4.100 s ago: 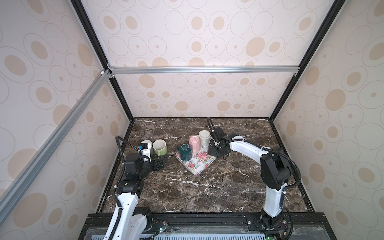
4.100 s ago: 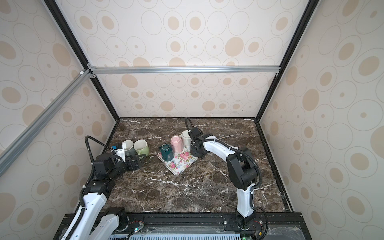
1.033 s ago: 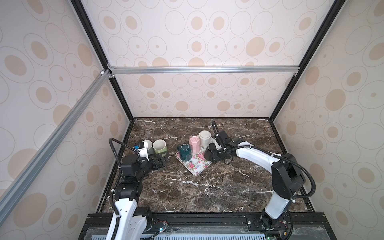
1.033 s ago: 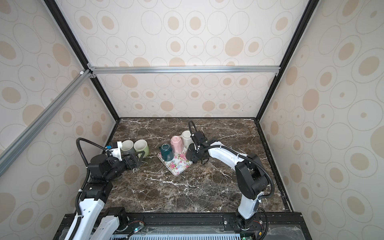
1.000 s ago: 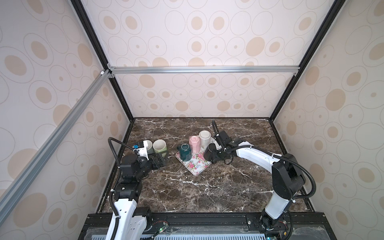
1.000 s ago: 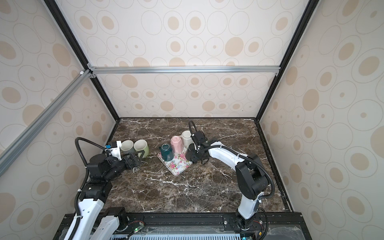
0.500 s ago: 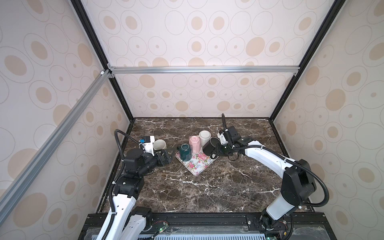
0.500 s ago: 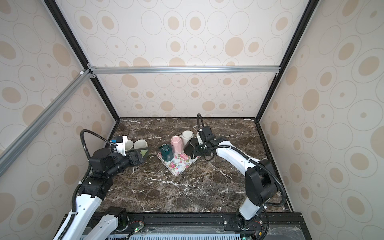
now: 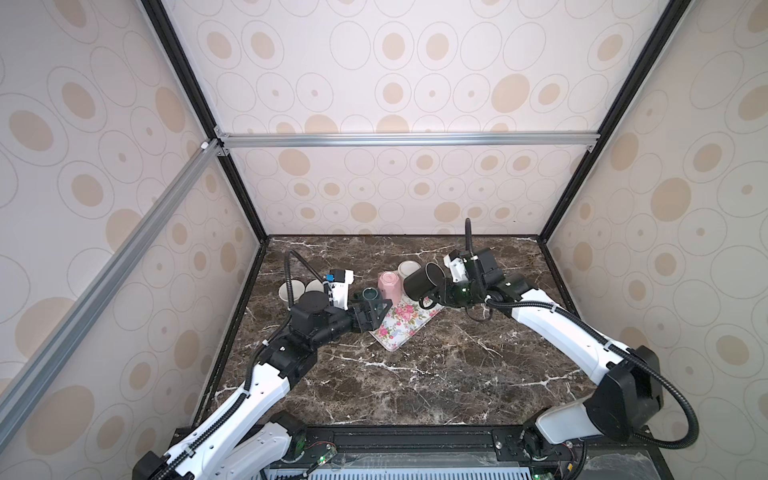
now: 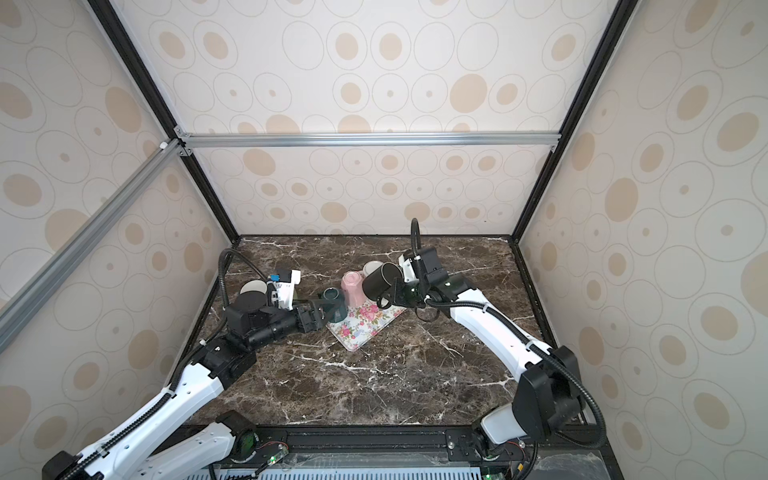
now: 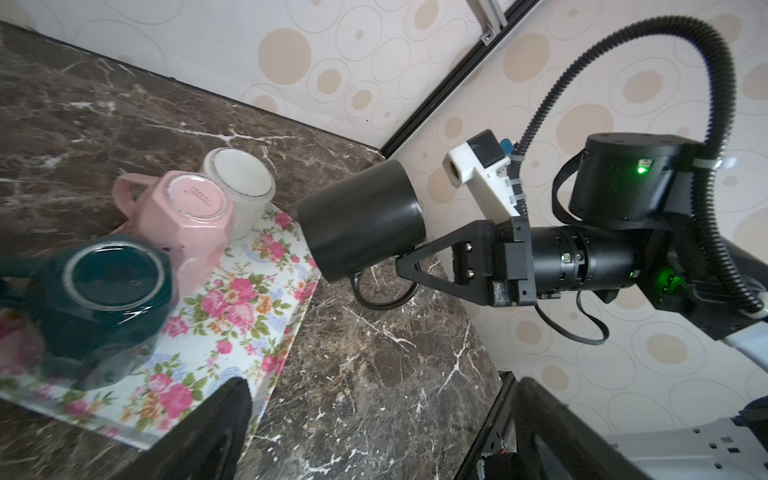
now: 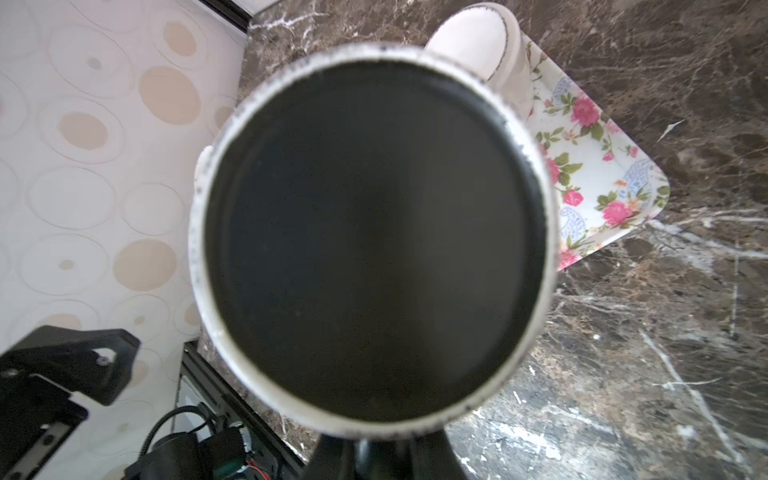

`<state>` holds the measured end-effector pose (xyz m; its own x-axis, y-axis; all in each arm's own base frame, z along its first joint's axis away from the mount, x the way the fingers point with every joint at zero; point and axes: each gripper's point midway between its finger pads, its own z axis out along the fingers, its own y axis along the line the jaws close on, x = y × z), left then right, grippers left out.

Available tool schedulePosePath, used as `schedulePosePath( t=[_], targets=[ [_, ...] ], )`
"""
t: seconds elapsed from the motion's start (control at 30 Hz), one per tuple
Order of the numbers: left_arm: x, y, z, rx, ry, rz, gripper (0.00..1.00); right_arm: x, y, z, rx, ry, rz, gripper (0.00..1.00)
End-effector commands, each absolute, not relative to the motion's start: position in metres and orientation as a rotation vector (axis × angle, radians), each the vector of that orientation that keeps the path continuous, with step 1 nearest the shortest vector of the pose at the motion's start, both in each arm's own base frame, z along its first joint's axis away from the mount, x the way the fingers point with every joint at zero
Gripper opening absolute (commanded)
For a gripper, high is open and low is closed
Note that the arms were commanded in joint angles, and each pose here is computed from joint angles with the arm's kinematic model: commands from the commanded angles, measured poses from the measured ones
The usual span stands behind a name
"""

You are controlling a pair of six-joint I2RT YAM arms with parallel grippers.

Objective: Turn the mug right side up
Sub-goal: 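Lift the black mug toward the left gripper while the left gripper approaches, then grasp the black mug's side with the left gripper while the right holds it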

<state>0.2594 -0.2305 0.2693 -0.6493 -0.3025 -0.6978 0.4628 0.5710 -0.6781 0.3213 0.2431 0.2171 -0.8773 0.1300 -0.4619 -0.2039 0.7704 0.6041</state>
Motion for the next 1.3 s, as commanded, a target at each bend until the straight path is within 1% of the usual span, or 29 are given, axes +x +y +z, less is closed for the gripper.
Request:
schedulePosePath(
  t=[0.0, 0.1, 0.23, 0.37, 0.63, 0.83, 0.9, 0.97, 1.03, 1.13, 1.27],
  targets=[
    [0.26, -0.249, 0.287, 0.122, 1.889, -1.214, 0.98, 0.323, 0.252, 0.273, -0.084, 2.246, 1.085, 0.0],
    [0.256, -0.264, 0.285, 0.138, 1.889, -1.248, 0.98, 0.318, 0.249, 0.287, -0.102, 2.188, 1.108, 0.0],
    [0.253, -0.278, 0.291, 0.136, 1.834, -1.32, 0.98, 0.312, 0.247, 0.301, -0.122, 2.141, 1.14, 0.0],
    [0.253, -0.286, 0.296, 0.135, 1.794, -1.354, 0.98, 0.307, 0.248, 0.315, -0.131, 2.082, 1.225, 0.0],
    [0.254, -0.295, 0.307, 0.174, 1.742, -1.393, 0.97, 0.294, 0.248, 0.341, -0.191, 1.998, 1.283, 0.0],
    [0.252, -0.309, 0.313, 0.228, 1.719, -1.469, 0.85, 0.287, 0.25, 0.354, -0.204, 1.937, 1.351, 0.0],
    [0.251, -0.311, 0.315, 0.242, 1.711, -1.48, 0.78, 0.286, 0.251, 0.357, -0.213, 1.922, 1.359, 0.0],
    [0.251, -0.312, 0.317, 0.254, 1.704, -1.48, 0.77, 0.284, 0.252, 0.358, -0.223, 1.923, 1.368, 0.0],
    [0.251, -0.312, 0.319, 0.259, 1.696, -1.476, 0.71, 0.283, 0.254, 0.358, -0.24, 1.918, 1.388, 0.0],
    [0.251, -0.313, 0.321, 0.27, 1.684, -1.472, 0.68, 0.281, 0.256, 0.359, -0.254, 1.904, 1.412, 0.0],
    [0.252, -0.315, 0.324, 0.289, 1.676, -1.469, 0.68, 0.277, 0.256, 0.36, -0.273, 1.897, 1.415, 0.0]
  ],
)
